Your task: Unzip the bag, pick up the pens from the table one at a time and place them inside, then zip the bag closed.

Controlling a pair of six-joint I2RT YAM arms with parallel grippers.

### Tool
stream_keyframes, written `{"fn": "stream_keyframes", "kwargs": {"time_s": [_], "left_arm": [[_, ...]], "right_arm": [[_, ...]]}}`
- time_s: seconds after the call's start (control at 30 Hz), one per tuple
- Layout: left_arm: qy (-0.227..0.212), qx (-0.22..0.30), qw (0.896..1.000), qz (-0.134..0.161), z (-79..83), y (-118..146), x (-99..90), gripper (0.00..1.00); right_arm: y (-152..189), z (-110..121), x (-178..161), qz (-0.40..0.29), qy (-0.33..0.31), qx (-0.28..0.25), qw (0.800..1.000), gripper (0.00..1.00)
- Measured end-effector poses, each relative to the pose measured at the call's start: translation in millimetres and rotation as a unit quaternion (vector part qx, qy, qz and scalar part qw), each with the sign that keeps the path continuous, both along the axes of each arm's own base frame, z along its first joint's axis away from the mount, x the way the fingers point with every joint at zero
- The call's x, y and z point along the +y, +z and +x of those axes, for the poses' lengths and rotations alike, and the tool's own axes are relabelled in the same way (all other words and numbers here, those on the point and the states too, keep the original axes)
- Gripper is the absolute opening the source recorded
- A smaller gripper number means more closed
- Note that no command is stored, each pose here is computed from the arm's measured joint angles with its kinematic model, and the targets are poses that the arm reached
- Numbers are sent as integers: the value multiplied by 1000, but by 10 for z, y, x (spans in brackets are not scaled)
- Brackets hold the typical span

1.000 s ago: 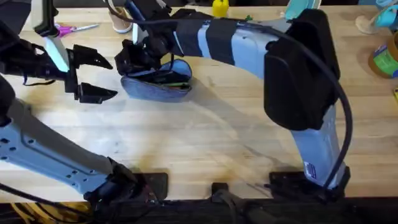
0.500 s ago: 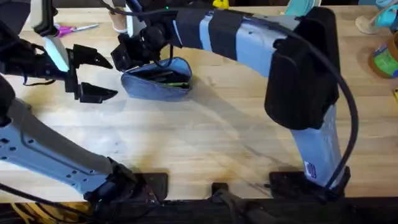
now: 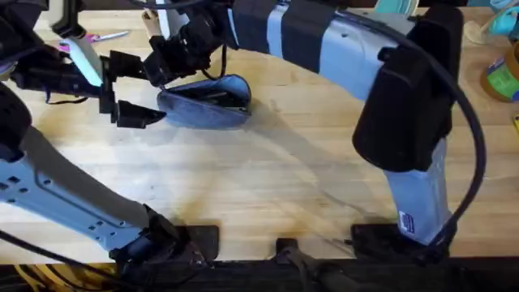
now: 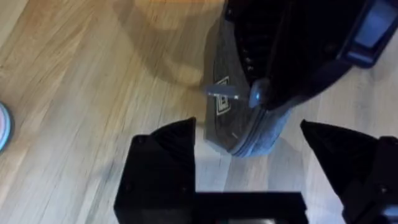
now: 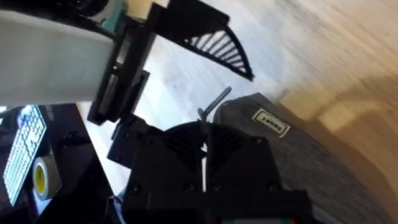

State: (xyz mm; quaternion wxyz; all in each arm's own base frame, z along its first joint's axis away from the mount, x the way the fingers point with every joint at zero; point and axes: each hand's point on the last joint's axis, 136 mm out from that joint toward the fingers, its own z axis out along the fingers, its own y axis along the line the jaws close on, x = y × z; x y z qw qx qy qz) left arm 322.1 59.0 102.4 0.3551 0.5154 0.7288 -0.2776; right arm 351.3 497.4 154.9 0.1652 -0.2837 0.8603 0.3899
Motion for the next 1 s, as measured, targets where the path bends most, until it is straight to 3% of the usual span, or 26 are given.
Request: {"fn": "stream_keyframes", "kwargs": {"time_s": [0.17,0.43,0.5,0.67,0.73,1.0], "left_arm": [[-24,-5,1000,1,43,-2,-159,993],[-10,14,1000,-4,48,-3,-164,993],[-7,19,1000,-5,48,-4,-163,830],[-3,25,1000,-6,47,-6,-165,90],[-3,24,1000,-7,52,-4,-170,49],[-3,23,1000,-8,58,-1,-175,42]], "right_arm": [[1,-2,-6,-1,1,-1,1000,32],[1,-2,-6,-1,1,-1,1000,33],[1,-2,-6,-1,1,-1,1000,33],[2,23,-20,-2,-2,-2,1000,33],[2,41,-33,-2,-4,-2,1000,32],[-73,108,-185,-34,-28,3,999,32]]}}
